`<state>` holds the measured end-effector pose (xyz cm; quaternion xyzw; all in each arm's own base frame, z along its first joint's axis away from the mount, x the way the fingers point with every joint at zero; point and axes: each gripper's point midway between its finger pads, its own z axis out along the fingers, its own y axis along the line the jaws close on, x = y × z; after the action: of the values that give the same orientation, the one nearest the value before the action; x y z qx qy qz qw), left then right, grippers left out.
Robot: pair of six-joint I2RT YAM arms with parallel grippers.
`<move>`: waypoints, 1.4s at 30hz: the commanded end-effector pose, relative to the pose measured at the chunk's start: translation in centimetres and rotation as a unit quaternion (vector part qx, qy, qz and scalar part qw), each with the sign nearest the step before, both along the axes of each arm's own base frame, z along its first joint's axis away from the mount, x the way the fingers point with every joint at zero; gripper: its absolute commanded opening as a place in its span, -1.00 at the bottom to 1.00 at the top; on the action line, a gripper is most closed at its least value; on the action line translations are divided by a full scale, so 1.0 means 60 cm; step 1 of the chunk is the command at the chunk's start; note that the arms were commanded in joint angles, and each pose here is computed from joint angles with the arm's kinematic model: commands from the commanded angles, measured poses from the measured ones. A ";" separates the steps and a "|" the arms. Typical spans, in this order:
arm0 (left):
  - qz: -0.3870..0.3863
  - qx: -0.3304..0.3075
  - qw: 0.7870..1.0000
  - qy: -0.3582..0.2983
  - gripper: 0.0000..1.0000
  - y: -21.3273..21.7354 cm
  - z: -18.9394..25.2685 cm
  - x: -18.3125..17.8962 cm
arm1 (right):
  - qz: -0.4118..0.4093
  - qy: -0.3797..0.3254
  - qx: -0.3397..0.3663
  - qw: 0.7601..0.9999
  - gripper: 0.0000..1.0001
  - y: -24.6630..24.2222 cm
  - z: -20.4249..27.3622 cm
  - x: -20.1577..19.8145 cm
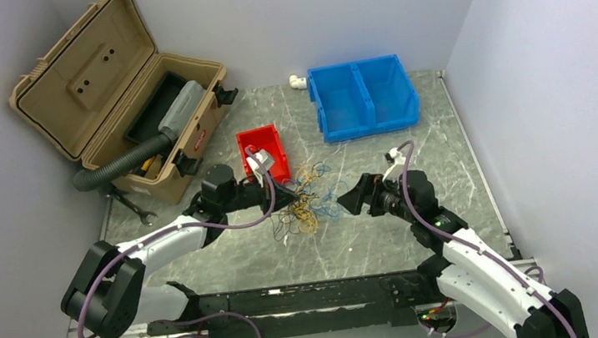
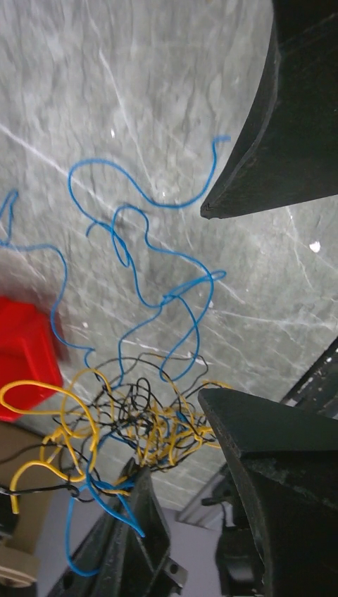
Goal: Untangle the cables
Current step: Untie the cable.
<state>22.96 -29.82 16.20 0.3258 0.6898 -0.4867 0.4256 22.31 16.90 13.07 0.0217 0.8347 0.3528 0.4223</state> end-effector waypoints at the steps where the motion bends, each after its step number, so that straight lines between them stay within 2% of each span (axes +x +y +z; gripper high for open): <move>1: -0.040 -0.040 0.998 -0.033 -1.00 -0.009 0.040 -0.019 | 0.055 -0.043 0.026 0.997 0.84 0.044 0.032 -0.008; 12: -0.076 -0.058 0.995 -0.037 -1.00 -0.016 0.048 -0.034 | 0.112 -0.052 -0.003 0.992 0.85 0.106 0.017 -0.012; 25: -0.097 -0.074 0.992 -0.026 -1.00 -0.025 0.048 -0.038 | 0.138 -0.051 0.014 0.989 0.84 0.138 0.009 -0.024; 30: -0.111 -0.084 0.990 -0.023 -1.00 -0.028 0.053 -0.045 | 0.169 -0.077 0.037 0.982 0.82 0.160 0.031 -0.040; 38: -0.146 -0.112 0.983 -0.013 -1.00 -0.032 0.066 -0.064 | 0.210 -0.101 0.083 0.969 0.71 0.197 0.055 -0.056; 42: -0.161 -0.123 0.979 -0.017 -1.00 -0.030 0.075 -0.074 | 0.222 -0.103 0.084 0.966 0.46 0.210 0.056 -0.055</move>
<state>19.73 -31.74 18.63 0.3598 0.6040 -0.6026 0.3777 18.98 27.90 13.74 -0.1461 0.7772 0.4693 0.3930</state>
